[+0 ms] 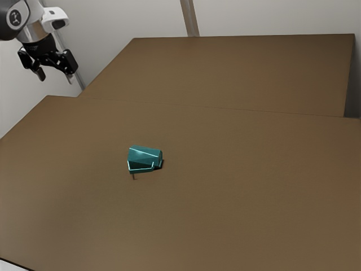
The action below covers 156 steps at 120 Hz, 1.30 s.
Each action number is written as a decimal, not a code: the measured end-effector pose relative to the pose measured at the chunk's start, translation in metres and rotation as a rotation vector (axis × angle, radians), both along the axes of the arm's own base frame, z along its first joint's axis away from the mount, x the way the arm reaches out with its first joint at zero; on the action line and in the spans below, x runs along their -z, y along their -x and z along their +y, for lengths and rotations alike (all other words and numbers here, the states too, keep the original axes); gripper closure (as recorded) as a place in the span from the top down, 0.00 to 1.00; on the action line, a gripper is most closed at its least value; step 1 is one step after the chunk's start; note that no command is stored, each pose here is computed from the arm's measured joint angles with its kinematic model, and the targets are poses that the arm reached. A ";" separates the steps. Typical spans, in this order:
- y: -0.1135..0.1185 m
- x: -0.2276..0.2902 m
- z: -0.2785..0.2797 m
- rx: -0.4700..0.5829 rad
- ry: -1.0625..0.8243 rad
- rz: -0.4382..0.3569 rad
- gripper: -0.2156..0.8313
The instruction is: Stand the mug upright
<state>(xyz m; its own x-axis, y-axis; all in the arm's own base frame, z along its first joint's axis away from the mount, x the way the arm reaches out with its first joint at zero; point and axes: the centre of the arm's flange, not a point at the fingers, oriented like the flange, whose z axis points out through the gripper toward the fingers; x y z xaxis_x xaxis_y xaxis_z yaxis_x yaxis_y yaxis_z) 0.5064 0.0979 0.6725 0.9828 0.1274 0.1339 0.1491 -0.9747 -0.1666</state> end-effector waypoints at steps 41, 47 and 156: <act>-0.017 0.038 -0.004 0.043 0.045 0.010 0.79; -0.023 0.054 -0.006 0.046 0.077 0.019 0.79; -0.065 0.300 0.013 -0.300 0.704 0.254 0.79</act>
